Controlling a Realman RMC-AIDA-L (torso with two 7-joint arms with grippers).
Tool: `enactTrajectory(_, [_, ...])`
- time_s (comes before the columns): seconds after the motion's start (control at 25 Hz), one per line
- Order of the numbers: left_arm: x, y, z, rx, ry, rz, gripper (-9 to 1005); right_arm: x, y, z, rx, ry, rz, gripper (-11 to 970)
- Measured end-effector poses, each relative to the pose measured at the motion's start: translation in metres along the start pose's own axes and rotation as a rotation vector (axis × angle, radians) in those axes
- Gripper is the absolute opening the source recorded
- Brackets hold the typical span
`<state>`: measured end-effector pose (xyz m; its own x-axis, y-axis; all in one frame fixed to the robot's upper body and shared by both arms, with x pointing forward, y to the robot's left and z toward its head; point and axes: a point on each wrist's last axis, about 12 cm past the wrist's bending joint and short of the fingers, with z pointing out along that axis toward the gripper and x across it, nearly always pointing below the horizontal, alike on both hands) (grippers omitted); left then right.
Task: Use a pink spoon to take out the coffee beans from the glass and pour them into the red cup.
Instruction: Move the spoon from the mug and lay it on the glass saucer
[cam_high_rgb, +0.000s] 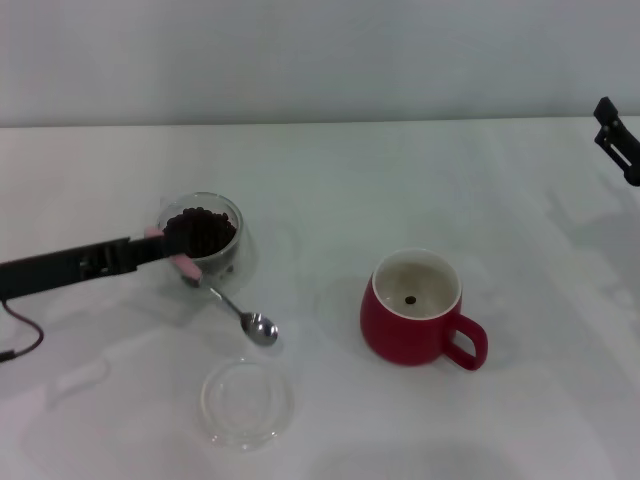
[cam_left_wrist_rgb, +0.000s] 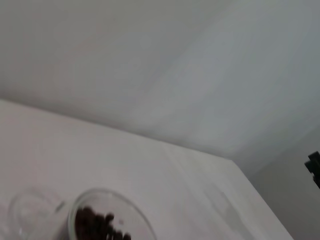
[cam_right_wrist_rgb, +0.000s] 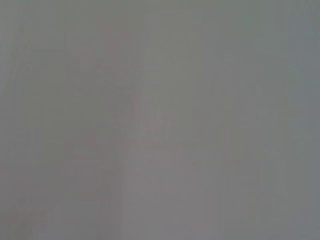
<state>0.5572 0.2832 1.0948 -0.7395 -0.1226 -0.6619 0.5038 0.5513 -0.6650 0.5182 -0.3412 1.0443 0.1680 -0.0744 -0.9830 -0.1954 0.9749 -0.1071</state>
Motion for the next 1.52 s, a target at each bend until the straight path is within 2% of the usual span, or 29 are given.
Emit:
enactTrajectory(0.4, [0.03,0.01,-0.024,-0.031,-0.017,-0.094,136,-0.001,-0.003,0.004,0.024,-0.002,0.002,874])
enactTrajectory(0.52, [0.033,0.011,-0.027,-0.037,-0.027,-0.105,136,-0.001,-0.003,0.004,0.023,-0.002,0.003,874])
enactTrajectory(1.16, [0.059,0.012,-0.004,0.006,0.009,-0.143,137,0.002,0.0,0.0,0.013,0.014,0.01,875])
enactTrajectory(1.52, [0.064,0.013,-0.004,0.006,0.008,-0.16,136,0.004,0.0,-0.002,0.01,0.023,0.012,875])
